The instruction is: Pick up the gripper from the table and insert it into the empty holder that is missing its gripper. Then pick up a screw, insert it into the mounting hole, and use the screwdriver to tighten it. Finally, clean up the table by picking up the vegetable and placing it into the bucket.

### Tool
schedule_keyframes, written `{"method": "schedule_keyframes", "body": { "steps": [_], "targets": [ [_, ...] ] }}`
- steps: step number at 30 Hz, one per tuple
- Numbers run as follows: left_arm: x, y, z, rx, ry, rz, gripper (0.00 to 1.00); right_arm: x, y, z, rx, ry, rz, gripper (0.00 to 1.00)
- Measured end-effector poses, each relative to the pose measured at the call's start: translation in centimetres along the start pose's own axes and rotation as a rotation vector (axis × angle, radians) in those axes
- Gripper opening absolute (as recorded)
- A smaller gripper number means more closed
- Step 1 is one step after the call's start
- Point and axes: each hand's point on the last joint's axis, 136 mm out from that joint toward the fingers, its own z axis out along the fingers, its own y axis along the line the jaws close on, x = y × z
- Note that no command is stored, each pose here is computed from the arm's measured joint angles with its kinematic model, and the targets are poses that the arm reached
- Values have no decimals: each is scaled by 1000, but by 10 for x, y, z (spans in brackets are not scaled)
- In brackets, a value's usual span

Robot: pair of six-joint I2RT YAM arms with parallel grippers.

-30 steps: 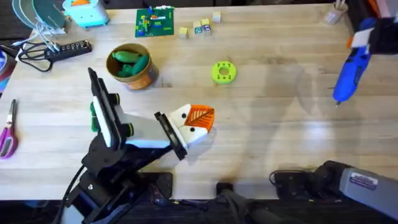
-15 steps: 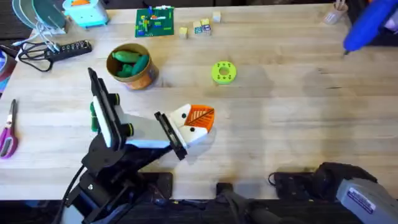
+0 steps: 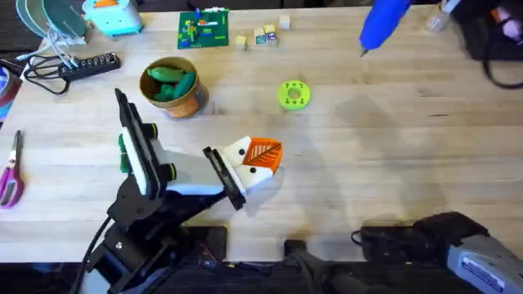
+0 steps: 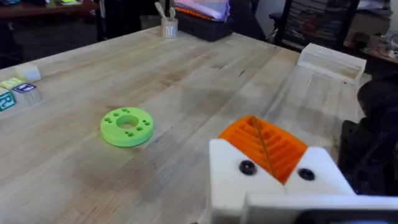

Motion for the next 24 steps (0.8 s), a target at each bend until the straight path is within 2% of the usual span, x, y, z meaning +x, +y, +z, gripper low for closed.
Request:
{"method": "schedule_keyframes", "body": {
  "steps": [4,8,16,24],
  "targets": [
    [0,0,0,0,0,0,5,12,19,1,-73,-83,78,23],
    [0,0,0,0,0,0,5,12,60,-2,-252,-182,137,23],
    [0,0,0,0,0,0,5,19,144,-13,-621,-171,180,23],
    [0,0,0,0,0,0,5,9,189,-37,-808,-205,172,23]
  ]
}}
